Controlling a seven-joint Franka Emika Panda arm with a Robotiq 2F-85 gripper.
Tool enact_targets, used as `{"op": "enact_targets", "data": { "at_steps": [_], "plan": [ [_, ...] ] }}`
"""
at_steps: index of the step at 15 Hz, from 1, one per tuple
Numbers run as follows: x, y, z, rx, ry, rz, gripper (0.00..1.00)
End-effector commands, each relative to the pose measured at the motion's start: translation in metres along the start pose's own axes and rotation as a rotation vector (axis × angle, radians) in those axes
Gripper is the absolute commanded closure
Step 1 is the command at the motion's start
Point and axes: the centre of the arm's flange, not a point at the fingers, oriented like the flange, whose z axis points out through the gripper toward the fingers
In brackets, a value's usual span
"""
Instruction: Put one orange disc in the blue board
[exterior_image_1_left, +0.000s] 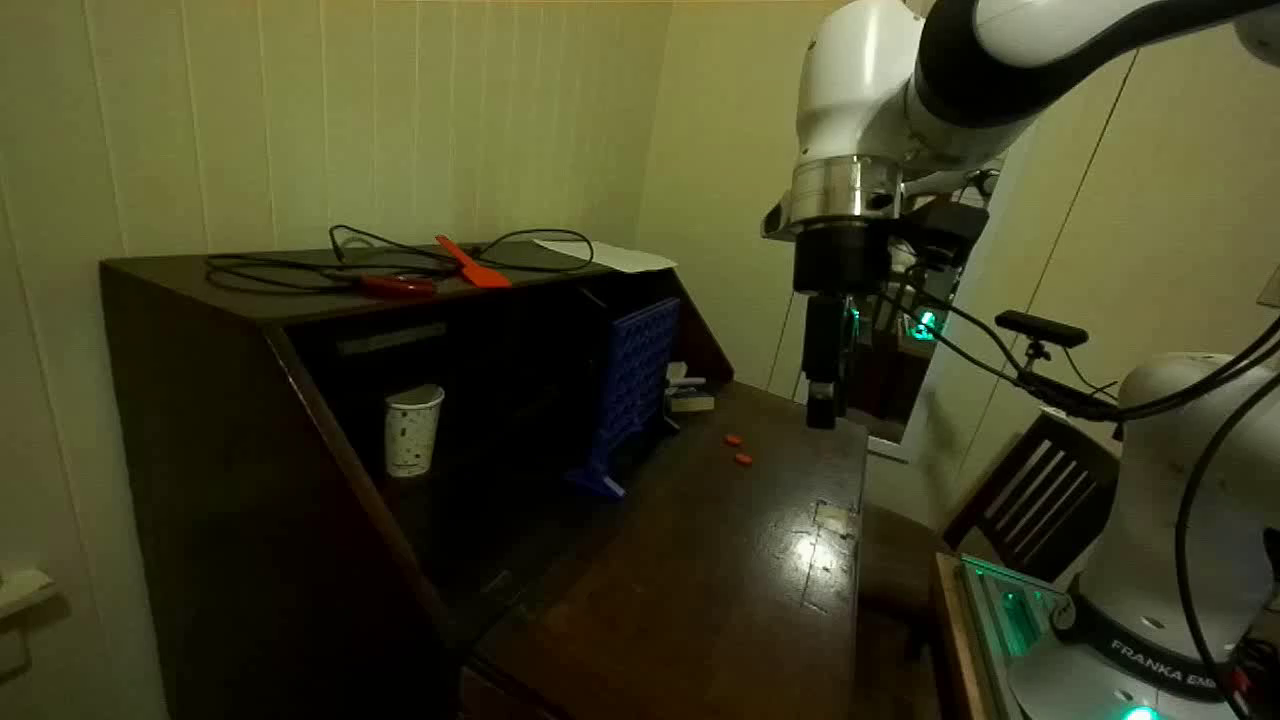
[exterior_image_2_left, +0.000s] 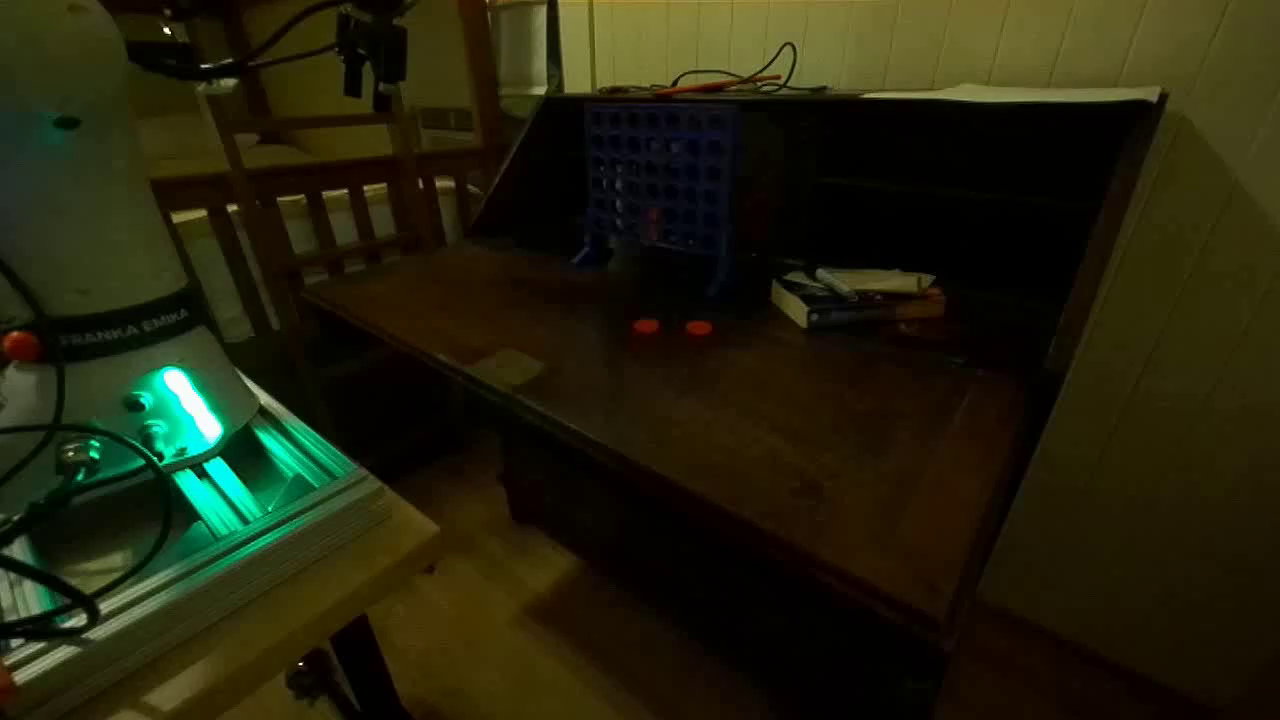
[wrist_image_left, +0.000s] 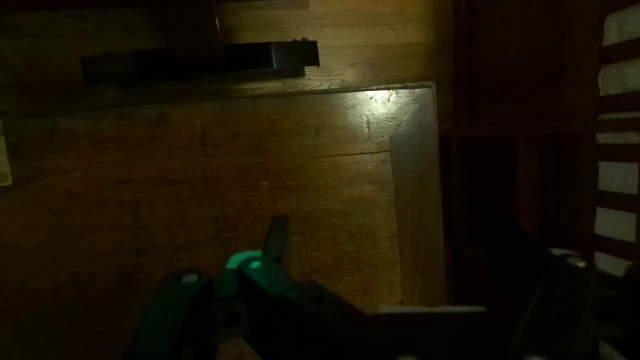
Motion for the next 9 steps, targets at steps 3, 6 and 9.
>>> {"op": "enact_targets", "data": {
  "at_steps": [3, 6, 9],
  "plan": [
    [0.0, 0.0, 0.0, 0.0, 0.0, 0.0, 0.0],
    [0.005, 0.014, 0.003, -0.004, 0.0, 0.067, 0.0],
    [0.01, 0.059, 0.009, 0.02, 0.014, 0.217, 0.0]
  ]
}}
